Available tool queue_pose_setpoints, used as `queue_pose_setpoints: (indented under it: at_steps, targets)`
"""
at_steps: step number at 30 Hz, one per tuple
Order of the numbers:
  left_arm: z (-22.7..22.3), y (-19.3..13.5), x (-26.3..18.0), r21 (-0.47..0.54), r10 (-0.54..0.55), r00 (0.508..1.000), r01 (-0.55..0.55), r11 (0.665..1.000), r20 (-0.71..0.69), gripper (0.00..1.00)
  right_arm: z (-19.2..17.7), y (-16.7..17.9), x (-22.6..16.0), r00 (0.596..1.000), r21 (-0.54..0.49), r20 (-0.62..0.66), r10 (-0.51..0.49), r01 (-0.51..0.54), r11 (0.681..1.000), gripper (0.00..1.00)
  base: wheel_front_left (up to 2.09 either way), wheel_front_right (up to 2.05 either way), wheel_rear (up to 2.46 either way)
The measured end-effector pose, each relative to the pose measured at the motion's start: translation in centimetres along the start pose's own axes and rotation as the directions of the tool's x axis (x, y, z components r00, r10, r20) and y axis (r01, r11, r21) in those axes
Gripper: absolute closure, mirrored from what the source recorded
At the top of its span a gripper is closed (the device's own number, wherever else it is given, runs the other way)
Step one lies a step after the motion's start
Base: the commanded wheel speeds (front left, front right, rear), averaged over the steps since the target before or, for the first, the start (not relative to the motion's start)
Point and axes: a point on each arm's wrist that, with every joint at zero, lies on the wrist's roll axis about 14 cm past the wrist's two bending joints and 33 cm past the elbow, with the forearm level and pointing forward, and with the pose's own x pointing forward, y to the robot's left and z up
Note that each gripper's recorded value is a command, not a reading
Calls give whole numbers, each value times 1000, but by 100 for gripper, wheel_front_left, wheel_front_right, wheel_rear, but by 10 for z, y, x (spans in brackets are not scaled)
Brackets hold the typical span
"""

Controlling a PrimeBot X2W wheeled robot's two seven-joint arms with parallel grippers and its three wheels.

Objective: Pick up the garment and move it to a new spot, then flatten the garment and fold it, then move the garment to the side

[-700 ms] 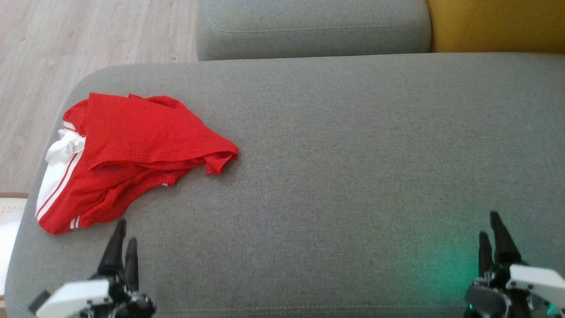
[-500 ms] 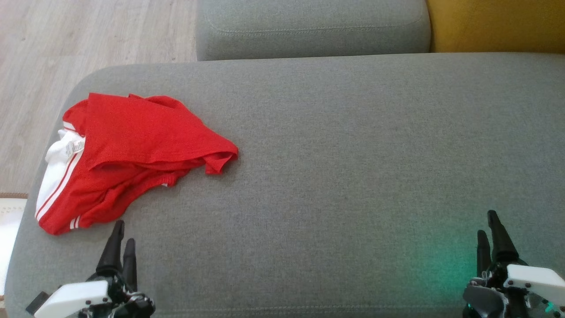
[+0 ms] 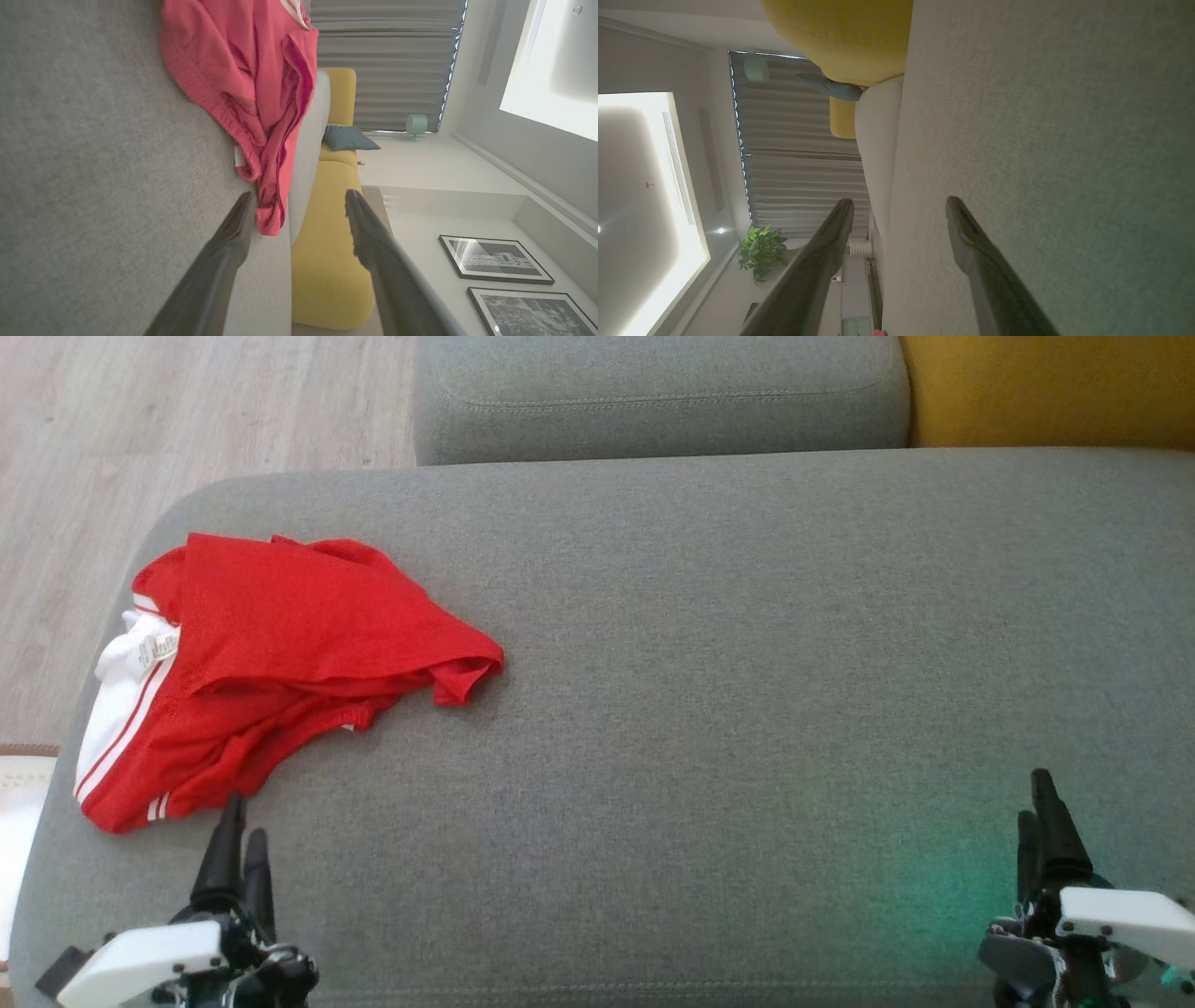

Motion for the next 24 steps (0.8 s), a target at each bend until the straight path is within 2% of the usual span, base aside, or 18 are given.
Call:
queue_pose_setpoints:
  at_steps: [7,13,14,19,24]
  targets:
    - [12,-13,4,42,-37,998,35,998,44,0,1,15,6,999,-108,7,39,-38,993,0,0,0,0]
    - [17,-27,8,116,-77,995,69,991,67,0,1,29,10,997,-228,9,77,-73,971,0,0,0,0]
    - [16,-32,9,141,-90,994,80,987,65,0,0,31,11,997,-271,1,83,-80,959,0,0,0,0]
    - [19,-50,10,208,-135,988,116,971,79,0,-3,48,16,992,-367,-2,129,-121,922,0,0,0,0]
    - [18,-67,13,276,-172,982,143,951,84,0,-8,66,19,983,-462,-18,181,-168,871,0,0,0,0]
